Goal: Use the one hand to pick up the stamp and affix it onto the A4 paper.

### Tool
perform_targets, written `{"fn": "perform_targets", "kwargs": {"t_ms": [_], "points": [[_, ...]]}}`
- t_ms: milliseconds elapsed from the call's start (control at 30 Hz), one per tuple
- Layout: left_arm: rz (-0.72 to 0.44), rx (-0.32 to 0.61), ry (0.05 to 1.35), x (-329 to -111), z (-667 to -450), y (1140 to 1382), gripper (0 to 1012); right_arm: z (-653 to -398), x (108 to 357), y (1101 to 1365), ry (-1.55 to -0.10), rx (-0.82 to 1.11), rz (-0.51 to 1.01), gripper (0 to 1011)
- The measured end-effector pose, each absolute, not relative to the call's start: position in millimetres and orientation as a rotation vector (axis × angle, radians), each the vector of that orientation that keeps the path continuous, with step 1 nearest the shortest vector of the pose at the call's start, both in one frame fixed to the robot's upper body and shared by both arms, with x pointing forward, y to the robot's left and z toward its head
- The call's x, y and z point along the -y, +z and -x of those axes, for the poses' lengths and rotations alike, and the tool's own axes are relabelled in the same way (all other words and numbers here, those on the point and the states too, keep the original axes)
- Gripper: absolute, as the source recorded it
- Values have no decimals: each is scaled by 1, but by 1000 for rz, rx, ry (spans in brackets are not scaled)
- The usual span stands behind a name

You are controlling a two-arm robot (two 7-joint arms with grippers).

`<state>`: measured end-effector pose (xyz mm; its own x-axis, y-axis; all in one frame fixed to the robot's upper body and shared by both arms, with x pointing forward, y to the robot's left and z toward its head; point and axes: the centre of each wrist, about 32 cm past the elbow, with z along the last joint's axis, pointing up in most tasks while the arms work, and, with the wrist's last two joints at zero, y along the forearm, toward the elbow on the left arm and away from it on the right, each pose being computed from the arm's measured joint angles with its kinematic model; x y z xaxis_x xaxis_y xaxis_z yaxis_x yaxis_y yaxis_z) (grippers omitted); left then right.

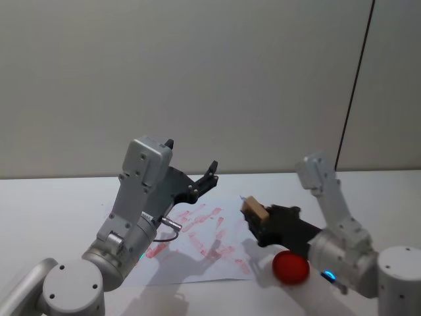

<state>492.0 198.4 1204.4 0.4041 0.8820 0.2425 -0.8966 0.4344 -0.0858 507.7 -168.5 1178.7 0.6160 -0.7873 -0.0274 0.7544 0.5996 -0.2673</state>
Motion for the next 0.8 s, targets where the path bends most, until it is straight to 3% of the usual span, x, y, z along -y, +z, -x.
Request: {"fn": "perform_targets", "kwargs": {"t_ms": [233,800], "points": [[-61,268,1124,-198,-492,1204,1002,-498,190,1176,-905,-167,285,220],[-61,268,1124,-198,-492,1204,1001,-486,215,1165,-896,-193,374,221]]}}
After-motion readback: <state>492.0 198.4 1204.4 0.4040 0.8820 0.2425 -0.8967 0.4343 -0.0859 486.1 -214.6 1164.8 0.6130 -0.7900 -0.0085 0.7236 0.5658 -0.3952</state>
